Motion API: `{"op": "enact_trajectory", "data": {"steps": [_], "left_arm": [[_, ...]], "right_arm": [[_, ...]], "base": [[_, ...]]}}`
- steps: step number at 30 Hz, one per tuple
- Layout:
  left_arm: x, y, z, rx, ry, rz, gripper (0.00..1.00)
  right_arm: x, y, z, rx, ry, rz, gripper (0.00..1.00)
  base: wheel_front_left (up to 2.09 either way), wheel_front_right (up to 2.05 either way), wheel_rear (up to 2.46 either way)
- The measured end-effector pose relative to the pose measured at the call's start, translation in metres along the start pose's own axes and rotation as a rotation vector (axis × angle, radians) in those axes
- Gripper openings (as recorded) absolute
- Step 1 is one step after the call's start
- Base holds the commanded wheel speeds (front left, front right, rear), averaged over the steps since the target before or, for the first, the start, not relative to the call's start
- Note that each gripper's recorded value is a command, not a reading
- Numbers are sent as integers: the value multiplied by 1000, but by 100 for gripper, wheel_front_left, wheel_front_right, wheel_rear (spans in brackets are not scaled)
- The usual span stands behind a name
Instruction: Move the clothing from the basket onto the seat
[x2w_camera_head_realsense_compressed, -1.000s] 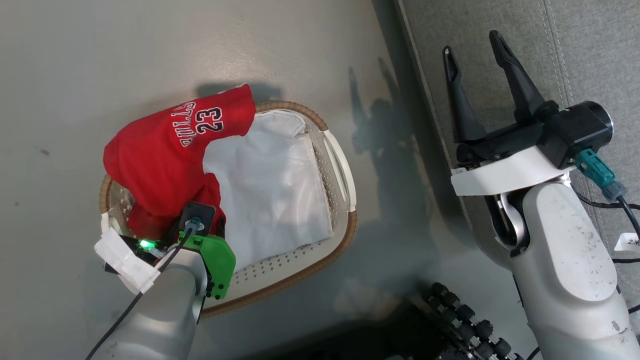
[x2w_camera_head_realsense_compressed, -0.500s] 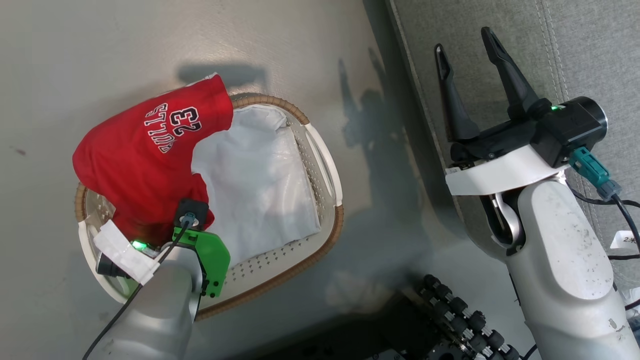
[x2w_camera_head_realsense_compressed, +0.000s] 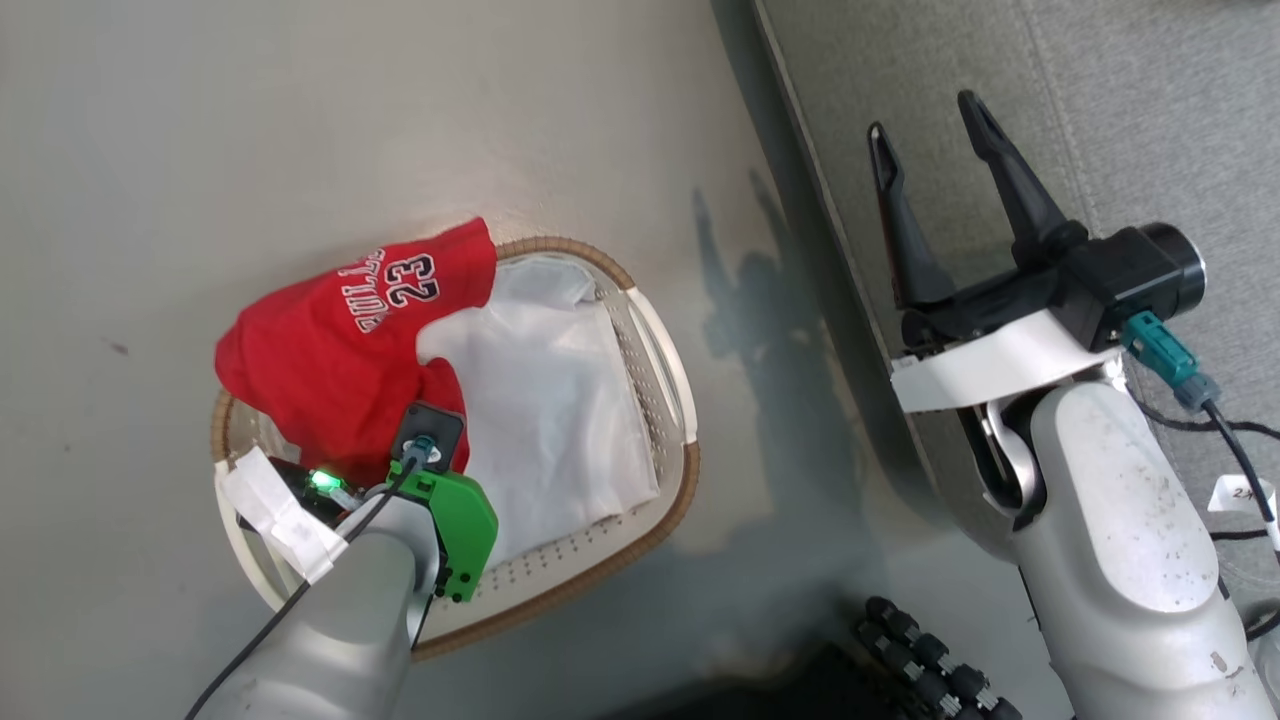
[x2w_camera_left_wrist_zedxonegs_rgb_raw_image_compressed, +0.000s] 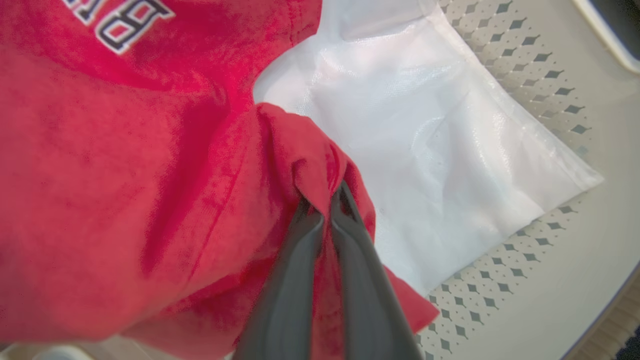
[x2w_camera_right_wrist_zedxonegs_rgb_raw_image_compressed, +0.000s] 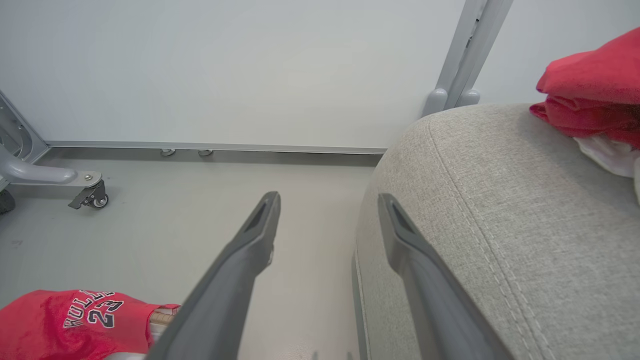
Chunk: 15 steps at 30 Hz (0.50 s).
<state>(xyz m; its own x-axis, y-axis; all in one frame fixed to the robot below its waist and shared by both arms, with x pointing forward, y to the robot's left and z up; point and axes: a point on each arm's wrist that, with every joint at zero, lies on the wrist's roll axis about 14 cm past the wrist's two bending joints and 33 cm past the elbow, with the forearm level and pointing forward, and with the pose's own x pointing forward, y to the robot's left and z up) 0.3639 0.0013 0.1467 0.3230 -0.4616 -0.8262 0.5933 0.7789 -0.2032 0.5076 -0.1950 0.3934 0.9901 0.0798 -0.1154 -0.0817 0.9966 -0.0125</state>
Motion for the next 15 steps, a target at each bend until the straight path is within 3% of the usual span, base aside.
{"op": "enact_trajectory", "data": {"steps": [15], "left_arm": [[-72,-3,91,96,-301,57,0]], "right_arm": [[-43,8,50,-24,-72,-6,100]], "base": [[0,0,0]]}}
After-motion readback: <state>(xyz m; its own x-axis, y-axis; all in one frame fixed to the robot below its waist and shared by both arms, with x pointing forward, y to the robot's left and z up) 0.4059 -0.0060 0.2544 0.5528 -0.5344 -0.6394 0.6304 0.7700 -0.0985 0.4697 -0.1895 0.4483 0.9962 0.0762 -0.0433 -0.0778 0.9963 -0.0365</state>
